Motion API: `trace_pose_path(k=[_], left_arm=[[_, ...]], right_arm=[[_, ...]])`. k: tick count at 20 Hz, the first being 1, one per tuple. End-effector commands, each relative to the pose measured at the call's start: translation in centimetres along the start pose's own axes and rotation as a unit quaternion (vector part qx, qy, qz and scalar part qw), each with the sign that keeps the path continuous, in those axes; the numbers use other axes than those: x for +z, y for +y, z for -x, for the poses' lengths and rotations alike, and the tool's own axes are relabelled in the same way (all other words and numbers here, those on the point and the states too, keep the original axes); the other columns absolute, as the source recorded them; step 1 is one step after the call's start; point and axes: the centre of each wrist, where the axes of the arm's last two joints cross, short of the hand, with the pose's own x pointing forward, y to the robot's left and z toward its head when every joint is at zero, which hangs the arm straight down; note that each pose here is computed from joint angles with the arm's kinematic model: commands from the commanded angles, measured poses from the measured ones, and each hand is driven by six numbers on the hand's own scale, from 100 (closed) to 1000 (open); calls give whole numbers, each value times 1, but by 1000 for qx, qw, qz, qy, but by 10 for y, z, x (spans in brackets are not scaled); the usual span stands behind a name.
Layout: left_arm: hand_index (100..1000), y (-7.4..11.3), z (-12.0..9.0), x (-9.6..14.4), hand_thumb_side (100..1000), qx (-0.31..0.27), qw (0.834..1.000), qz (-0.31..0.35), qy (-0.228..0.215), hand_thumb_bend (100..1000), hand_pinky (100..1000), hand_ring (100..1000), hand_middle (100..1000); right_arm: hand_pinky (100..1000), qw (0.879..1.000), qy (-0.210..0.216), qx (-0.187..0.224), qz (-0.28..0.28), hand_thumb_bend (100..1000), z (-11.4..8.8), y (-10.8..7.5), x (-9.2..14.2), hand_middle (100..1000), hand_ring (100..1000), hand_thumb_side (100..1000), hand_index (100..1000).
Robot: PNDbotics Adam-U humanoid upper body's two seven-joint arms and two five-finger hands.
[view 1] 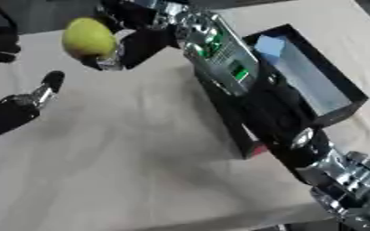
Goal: Pick up the objects with one hand, pass them to the other hand, and then place them into the box on the other side of the table.
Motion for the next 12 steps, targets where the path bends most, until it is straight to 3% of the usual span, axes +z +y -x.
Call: trace_pose_path(k=[1, 12], left_arm=[[880, 19, 6, 0, 568, -13, 1000, -16, 7, 489, 921, 808, 761], [875, 38, 18, 5, 563, -24, 999, -40, 28, 472, 917, 806, 758]], right_arm=[[873, 1000, 0, 14, 27, 368, -4, -20, 13, 463, 732, 100, 440], [874, 994, 61, 13, 94, 373, 20, -63, 62, 463, 733, 100, 440]])
